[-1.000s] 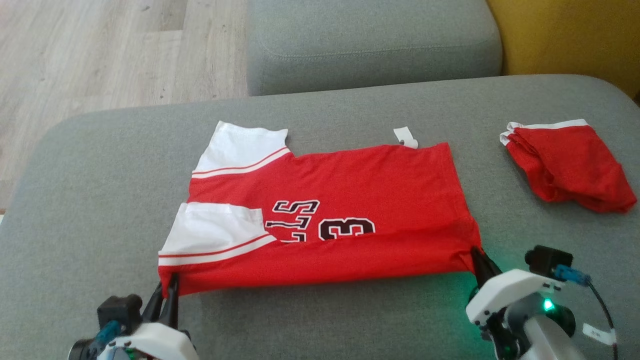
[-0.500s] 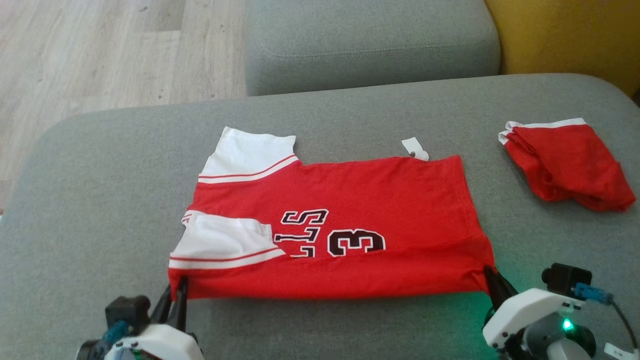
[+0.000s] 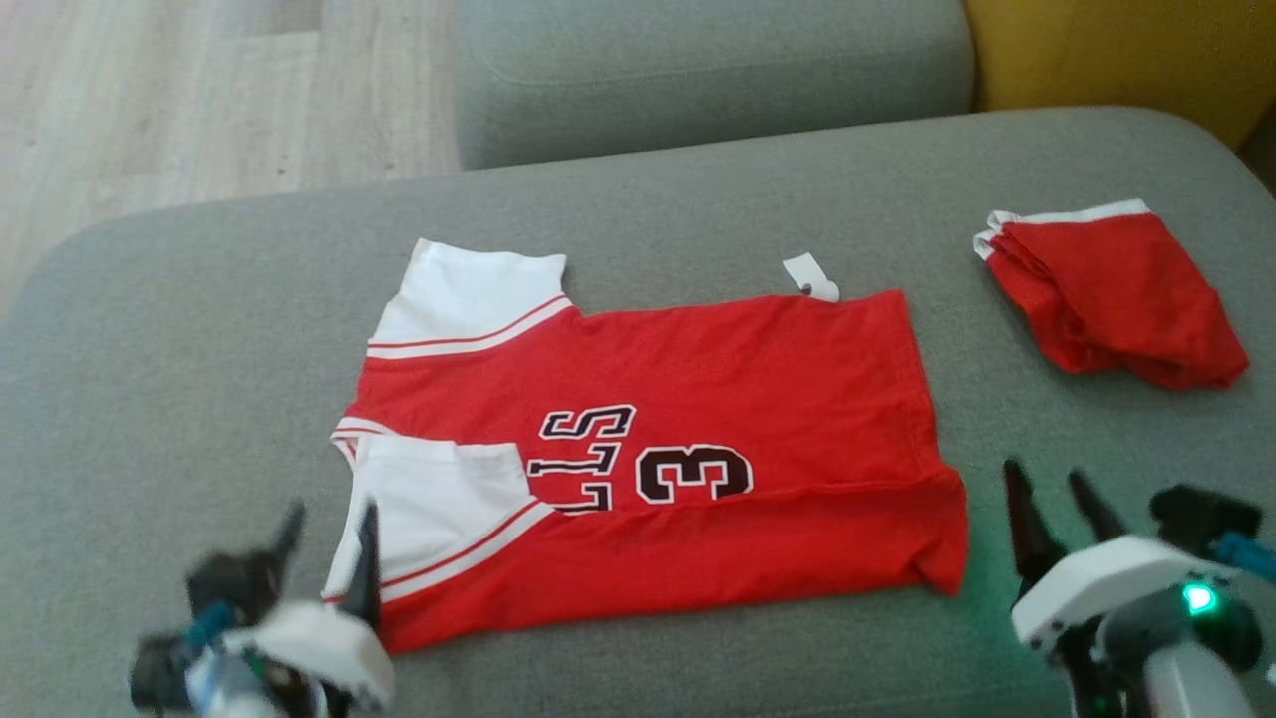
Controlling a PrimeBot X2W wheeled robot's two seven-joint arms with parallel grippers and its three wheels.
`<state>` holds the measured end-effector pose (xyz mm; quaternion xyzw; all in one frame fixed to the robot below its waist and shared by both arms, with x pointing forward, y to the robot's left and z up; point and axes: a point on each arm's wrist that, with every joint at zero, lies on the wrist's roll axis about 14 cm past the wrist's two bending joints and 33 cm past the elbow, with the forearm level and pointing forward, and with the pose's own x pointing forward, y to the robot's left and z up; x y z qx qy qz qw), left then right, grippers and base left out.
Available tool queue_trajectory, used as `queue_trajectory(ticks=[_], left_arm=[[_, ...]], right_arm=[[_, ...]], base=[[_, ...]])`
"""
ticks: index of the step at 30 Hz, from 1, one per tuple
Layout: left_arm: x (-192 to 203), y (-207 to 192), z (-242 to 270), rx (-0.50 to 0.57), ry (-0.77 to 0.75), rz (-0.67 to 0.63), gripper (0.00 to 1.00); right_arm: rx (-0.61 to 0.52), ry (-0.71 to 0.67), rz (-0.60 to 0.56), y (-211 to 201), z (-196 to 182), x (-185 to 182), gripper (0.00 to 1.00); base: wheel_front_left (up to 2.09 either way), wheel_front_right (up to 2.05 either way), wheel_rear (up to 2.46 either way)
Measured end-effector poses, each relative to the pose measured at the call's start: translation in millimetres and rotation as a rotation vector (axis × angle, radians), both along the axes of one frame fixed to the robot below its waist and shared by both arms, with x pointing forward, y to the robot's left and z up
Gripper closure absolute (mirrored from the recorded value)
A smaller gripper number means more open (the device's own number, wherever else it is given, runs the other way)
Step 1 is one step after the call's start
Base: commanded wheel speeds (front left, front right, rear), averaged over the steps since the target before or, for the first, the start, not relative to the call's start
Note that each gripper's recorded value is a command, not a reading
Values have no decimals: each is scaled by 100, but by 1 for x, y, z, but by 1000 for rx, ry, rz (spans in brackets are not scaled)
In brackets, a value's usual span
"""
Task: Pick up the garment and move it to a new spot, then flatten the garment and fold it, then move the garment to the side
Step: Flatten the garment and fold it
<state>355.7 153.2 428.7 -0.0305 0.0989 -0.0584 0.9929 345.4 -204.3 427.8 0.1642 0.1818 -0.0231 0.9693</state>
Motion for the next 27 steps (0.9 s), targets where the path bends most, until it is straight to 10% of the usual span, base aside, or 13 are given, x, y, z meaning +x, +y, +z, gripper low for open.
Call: queue_trajectory(ticks=[11, 27], left_arm=[[84, -24, 77, -22, -224, -123, 0], [217, -42, -3, 249, 293, -427, 0]], right_arm=[[-57, -228, -19, -8, 62, 55, 0], [-147, -261, 58, 2, 63, 136, 0]], base=[[0, 0, 0], [0, 0, 0]])
